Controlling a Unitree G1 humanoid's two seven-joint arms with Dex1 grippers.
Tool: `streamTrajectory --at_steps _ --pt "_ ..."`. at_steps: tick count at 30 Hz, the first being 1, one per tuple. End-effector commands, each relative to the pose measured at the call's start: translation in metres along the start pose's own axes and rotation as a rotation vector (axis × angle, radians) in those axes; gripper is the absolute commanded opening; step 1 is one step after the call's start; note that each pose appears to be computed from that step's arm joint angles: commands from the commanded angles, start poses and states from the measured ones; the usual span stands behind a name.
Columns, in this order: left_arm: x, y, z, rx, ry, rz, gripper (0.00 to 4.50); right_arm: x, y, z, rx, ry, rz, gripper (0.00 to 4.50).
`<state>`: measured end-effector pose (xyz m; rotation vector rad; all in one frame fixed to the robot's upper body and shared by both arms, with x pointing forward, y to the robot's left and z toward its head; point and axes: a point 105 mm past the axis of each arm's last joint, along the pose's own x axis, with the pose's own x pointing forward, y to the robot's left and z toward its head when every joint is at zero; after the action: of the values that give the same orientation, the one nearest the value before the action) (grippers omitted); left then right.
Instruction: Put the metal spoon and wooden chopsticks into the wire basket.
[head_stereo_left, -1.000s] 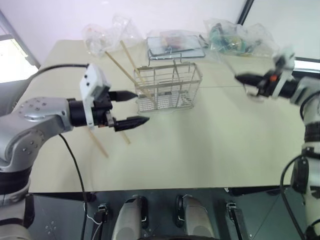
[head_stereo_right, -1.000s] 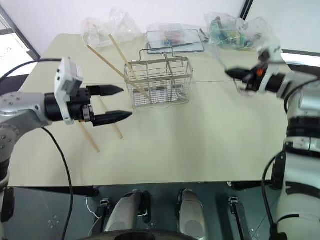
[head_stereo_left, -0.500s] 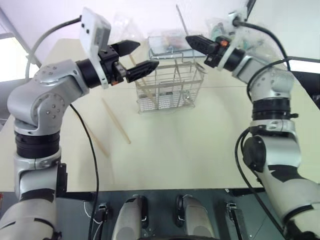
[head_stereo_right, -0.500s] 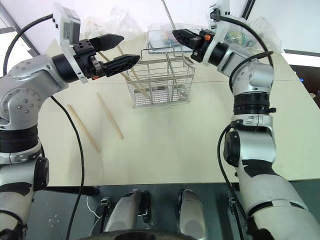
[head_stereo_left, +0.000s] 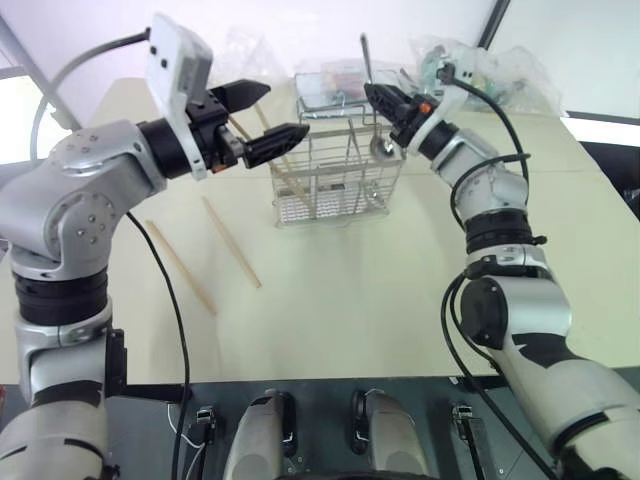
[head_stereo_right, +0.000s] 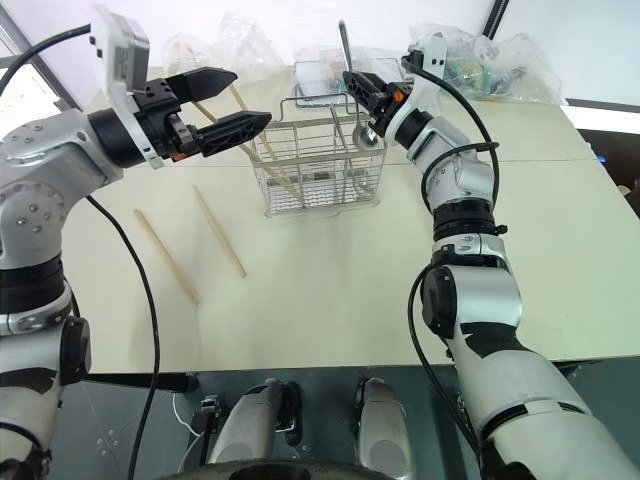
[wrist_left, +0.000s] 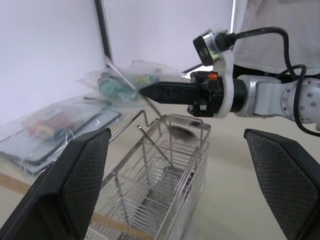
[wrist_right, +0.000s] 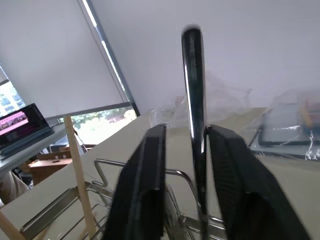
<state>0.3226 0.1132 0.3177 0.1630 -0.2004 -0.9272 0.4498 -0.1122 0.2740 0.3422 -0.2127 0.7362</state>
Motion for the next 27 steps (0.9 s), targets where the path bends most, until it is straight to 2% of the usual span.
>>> streamTrajectory --at_steps 1,3,4,7,11,14,17,19,21,24,27 --pt "-0.008 0.000 0.012 0.037 -0.025 0.015 4.50 -0.003 -0.001 0.012 -0.041 -0.051 -0.009 3.15" --pt "-0.008 0.000 0.011 0.036 -0.022 0.016 4.50 -0.006 -0.004 0.016 -0.055 -0.057 -0.025 4.16" --pt "-0.008 0.001 0.011 0.035 -0.020 0.019 4.50 -0.008 -0.007 0.019 -0.052 -0.060 -0.036 4.47" --pt "-0.009 0.003 0.010 0.030 -0.018 0.034 4.50 -0.014 -0.012 0.030 -0.063 -0.077 -0.052 4.47" --pt "-0.016 0.012 0.015 -0.011 -0.033 0.115 4.50 -0.028 -0.013 0.063 -0.104 -0.116 -0.024 4.47" --pt "-0.025 0.029 0.015 -0.063 -0.018 0.263 4.50 -0.042 -0.005 0.089 -0.108 -0.135 0.061 4.47" --pt "-0.044 0.061 0.008 -0.207 0.000 0.545 4.50 -0.064 0.024 0.100 -0.114 -0.059 0.265 4.47" --pt "-0.066 0.082 -0.010 -0.357 0.048 0.773 4.50 -0.084 0.046 0.089 -0.142 0.061 0.411 4.47" --pt "-0.093 0.093 -0.041 -0.509 0.155 1.002 4.50 -0.110 0.065 0.065 -0.162 0.215 0.532 4.47" --pt "-0.110 0.093 -0.079 -0.593 0.295 1.144 4.50 -0.137 0.079 0.035 -0.145 0.377 0.618 4.47" --pt "-0.127 0.092 -0.116 -0.693 0.416 1.296 4.50 -0.152 0.082 0.016 -0.123 0.452 0.633 4.47"
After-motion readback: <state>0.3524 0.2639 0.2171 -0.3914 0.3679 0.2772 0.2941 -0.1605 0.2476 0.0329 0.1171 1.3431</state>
